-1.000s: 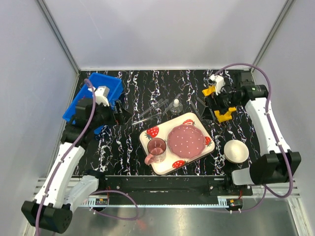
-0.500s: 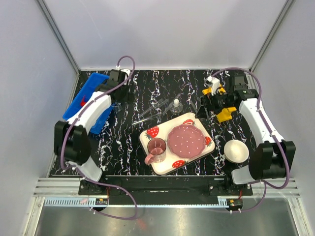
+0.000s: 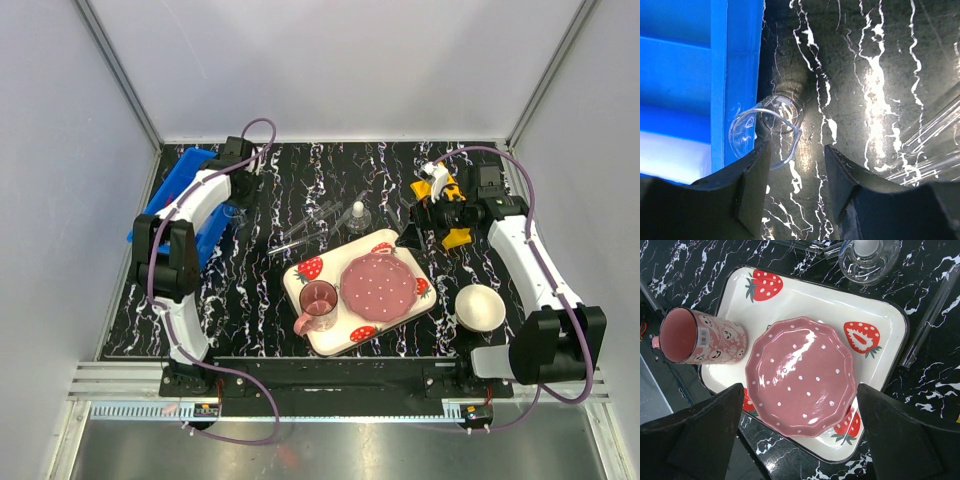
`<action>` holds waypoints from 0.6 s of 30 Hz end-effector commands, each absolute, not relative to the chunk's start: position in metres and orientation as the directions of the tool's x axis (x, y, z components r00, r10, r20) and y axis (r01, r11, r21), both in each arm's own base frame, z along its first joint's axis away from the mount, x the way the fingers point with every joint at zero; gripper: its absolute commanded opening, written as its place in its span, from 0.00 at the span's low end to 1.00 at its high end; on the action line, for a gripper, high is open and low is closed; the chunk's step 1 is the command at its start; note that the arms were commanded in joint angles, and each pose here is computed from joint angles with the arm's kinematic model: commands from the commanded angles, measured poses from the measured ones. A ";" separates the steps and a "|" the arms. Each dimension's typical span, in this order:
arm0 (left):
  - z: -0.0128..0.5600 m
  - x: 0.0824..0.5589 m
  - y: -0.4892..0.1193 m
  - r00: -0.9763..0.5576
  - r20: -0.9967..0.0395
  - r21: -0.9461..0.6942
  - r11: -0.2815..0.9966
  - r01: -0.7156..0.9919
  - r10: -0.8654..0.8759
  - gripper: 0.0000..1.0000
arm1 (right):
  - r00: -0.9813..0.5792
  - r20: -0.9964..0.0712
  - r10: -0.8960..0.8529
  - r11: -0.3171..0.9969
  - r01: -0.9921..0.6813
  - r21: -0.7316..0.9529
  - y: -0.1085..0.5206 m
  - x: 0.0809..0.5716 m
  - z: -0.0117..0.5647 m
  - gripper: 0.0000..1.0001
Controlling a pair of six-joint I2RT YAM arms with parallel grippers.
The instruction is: Organize the chemistry lab equipment
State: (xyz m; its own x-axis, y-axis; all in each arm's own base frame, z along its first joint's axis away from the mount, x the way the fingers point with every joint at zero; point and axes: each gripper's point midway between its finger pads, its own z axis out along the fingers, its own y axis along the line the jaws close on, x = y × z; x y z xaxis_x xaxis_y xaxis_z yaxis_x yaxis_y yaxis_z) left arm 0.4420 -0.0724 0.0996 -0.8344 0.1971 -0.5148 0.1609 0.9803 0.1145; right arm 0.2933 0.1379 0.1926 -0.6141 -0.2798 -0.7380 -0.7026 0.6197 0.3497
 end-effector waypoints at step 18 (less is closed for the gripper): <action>0.075 0.447 -0.071 -0.862 -0.449 0.087 0.971 0.222 0.238 0.15 | -0.576 -0.773 -0.267 0.599 -0.727 0.335 0.143 0.290 0.205 1.00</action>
